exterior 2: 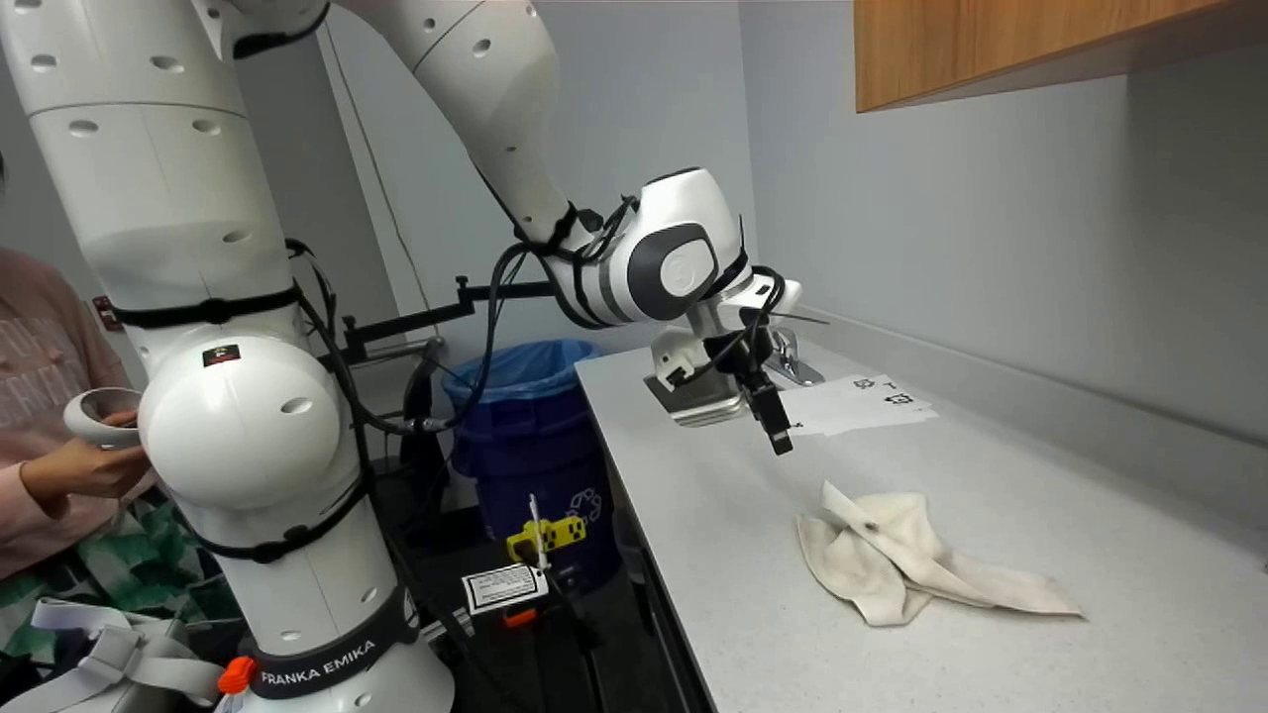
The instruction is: Use the towel to wipe the counter
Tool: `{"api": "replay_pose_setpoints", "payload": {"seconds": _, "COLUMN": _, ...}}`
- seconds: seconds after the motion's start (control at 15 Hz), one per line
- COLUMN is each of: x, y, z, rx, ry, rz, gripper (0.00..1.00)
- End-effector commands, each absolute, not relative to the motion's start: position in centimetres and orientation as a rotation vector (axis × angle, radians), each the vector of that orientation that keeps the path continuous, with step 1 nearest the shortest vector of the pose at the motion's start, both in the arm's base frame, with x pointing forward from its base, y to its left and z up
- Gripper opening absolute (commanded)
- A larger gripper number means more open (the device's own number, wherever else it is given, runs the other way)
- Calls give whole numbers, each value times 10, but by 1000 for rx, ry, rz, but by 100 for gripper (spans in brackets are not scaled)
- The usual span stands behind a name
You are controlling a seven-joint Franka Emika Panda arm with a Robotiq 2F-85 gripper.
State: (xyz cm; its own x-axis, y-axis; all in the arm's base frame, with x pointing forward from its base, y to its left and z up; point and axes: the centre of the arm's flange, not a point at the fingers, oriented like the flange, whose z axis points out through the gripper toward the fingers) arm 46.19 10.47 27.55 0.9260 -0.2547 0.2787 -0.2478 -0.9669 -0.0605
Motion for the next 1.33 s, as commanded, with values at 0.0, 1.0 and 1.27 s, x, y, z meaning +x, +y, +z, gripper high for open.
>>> {"api": "replay_pose_setpoints", "payload": {"seconds": 0.0, "x": 482, "y": 123, "z": 286, "rx": -3134, "ry": 411, "rz": -481, "gripper": 100}}
{"api": "replay_pose_setpoints", "payload": {"seconds": 1.0, "x": 487, "y": 102, "z": 280, "rx": -3227, "ry": 355, "rz": -486, "gripper": 100}}
{"api": "replay_pose_setpoints", "payload": {"seconds": 1.27, "x": 488, "y": 100, "z": 280, "rx": -3230, "ry": 358, "rz": -490, "gripper": 100}}
